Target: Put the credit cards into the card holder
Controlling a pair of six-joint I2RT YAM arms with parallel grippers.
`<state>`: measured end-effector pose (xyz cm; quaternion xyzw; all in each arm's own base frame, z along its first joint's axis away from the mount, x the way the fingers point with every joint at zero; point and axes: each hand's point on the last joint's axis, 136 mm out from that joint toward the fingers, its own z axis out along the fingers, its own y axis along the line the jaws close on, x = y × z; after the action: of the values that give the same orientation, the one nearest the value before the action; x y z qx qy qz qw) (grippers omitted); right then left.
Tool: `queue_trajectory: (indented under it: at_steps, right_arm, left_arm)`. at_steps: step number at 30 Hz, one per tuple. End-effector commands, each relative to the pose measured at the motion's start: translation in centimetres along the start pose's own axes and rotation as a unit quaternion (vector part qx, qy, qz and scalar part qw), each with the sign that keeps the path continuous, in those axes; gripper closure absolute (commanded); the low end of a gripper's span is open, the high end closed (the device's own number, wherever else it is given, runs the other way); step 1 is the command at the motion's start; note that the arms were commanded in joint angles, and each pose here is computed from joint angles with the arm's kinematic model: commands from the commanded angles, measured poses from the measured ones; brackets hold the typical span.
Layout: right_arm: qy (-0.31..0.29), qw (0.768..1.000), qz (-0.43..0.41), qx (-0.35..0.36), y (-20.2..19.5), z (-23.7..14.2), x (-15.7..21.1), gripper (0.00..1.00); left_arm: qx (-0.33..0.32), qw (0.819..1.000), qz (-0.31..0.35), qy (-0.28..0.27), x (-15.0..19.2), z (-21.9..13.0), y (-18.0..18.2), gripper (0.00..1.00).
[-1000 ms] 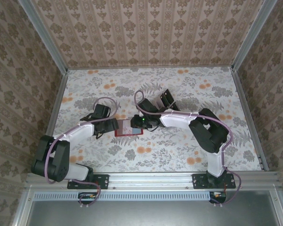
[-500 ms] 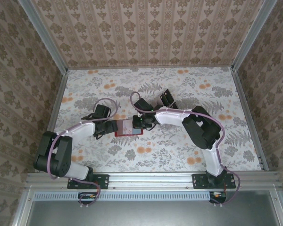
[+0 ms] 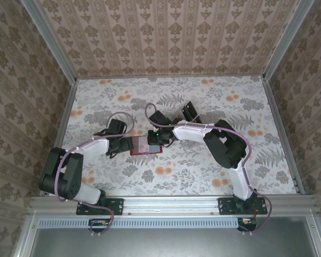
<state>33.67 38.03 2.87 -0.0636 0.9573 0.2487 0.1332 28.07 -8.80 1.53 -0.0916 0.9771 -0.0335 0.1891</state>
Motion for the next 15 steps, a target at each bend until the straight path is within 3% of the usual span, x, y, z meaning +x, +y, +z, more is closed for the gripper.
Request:
queue_trajectory:
  at_steps: [1,15]
  right_arm:
    - [0.019,1.0,-0.007,-0.003,0.7,0.6,0.8,0.86]
    - [0.036,0.999,-0.018,-0.02,3.0,1.9,1.3,0.86]
  left_arm:
    - [0.016,0.999,0.004,0.033,1.6,1.3,-0.6,0.16]
    - [0.021,0.999,0.007,0.039,1.8,1.8,-1.1,0.16]
